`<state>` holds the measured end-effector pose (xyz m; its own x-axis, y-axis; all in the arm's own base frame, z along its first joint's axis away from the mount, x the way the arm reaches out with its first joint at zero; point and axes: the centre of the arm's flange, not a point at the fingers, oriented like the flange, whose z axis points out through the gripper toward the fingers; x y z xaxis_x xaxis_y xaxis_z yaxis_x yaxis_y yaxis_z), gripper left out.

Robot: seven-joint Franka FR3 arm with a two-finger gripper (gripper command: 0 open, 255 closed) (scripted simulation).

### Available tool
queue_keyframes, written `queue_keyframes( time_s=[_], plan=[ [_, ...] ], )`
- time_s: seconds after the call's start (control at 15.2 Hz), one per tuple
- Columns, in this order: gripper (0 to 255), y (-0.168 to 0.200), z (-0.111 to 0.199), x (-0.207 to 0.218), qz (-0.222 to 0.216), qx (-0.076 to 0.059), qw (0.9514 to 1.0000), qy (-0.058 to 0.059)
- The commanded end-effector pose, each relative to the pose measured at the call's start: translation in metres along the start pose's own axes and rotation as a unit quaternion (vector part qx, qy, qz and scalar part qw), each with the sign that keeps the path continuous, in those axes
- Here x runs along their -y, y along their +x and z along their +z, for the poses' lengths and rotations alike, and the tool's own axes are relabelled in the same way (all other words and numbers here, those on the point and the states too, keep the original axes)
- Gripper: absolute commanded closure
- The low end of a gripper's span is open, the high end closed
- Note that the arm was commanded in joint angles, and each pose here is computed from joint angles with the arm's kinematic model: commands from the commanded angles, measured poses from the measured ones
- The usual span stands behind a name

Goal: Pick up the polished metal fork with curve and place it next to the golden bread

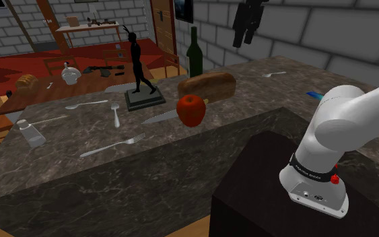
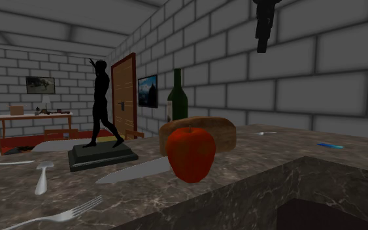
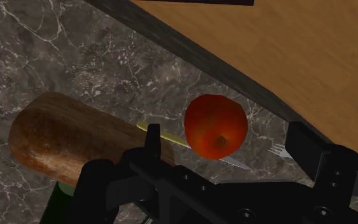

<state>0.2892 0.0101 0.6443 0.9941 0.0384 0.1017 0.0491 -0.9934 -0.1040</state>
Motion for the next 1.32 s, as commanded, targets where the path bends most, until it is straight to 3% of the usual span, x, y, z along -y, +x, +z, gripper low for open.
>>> queue_keyframes(
  time_s=[0.0,0.59,1.25],
  plan=[
    [0,0.0,0.0,0.0,0.0,0.0,1.0,0.0],
    [0,0.09,0.071,0.049,-0.089,0.02,0.9958,-0.011],
    [0,0.174,0.154,0.12,-0.187,0.041,0.9812,-0.022]
  ],
)
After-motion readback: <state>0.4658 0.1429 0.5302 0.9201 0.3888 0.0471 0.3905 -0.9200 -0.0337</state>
